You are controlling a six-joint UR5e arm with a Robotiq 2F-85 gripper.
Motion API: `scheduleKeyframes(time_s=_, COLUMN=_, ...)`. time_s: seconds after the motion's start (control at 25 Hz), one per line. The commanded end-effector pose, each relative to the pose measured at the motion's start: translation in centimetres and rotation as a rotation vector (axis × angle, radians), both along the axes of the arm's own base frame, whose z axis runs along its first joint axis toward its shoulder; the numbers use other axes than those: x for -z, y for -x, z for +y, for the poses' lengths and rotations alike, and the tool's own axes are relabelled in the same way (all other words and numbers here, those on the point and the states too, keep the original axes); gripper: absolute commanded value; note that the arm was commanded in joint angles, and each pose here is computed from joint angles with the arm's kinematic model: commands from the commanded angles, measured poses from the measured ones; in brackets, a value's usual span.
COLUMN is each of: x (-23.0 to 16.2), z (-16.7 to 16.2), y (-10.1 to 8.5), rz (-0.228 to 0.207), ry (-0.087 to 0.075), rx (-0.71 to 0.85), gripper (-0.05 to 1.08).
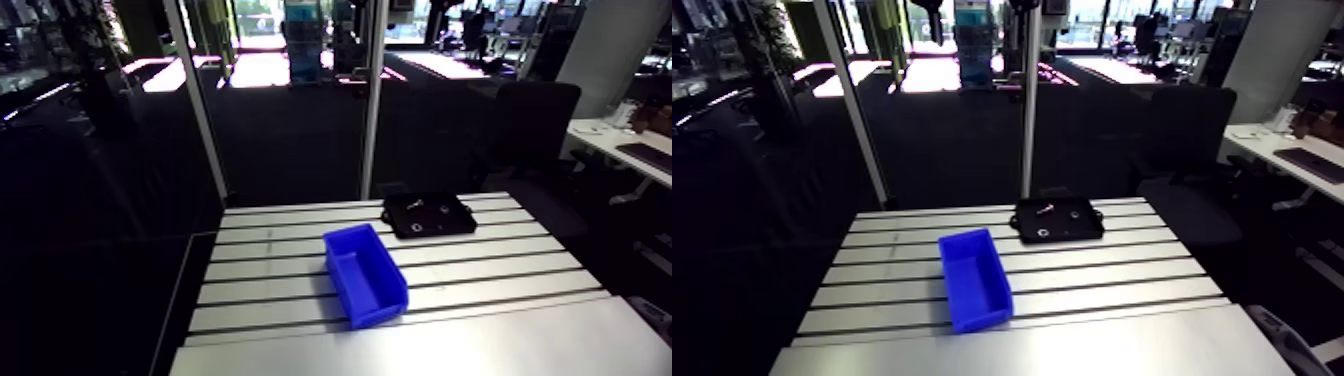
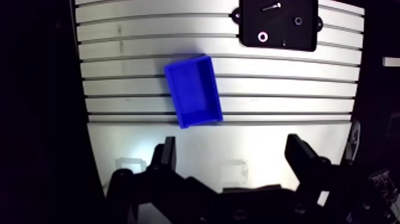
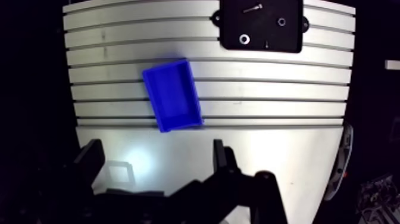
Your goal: Pick up the M10 bolt from the tray and put it into the blue bin.
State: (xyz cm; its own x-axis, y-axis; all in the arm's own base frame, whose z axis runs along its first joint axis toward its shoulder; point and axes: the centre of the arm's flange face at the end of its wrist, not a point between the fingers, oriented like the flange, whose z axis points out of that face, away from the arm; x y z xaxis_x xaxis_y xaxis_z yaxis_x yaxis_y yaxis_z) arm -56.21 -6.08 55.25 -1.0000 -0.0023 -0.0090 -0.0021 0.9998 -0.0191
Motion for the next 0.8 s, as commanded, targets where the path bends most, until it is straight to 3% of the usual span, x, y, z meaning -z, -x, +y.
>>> scheduleKeyframes(time_s=0.04, x=0.44, z=0.28, y=-0.98, rz=-0.023, ry=0.009, rx=0.144, gripper=0.01)
scheduleKeyframes(time_s=0.52, x=0.45, z=0.45, y=-0.86, rz=-0.024, ry=0.002, rx=0.146, gripper=0.01)
scheduleKeyframes(time_s=0.68, x=0.61, z=0.42, y=-0.57, rz=-0.024, ry=0.009, rx=0.149, gripper=0.01)
scheduleKeyframes(time_s=0.8, x=0.85, z=0.40, y=-0.33, rz=-0.028, ry=0.006, rx=0.186, gripper=0.01)
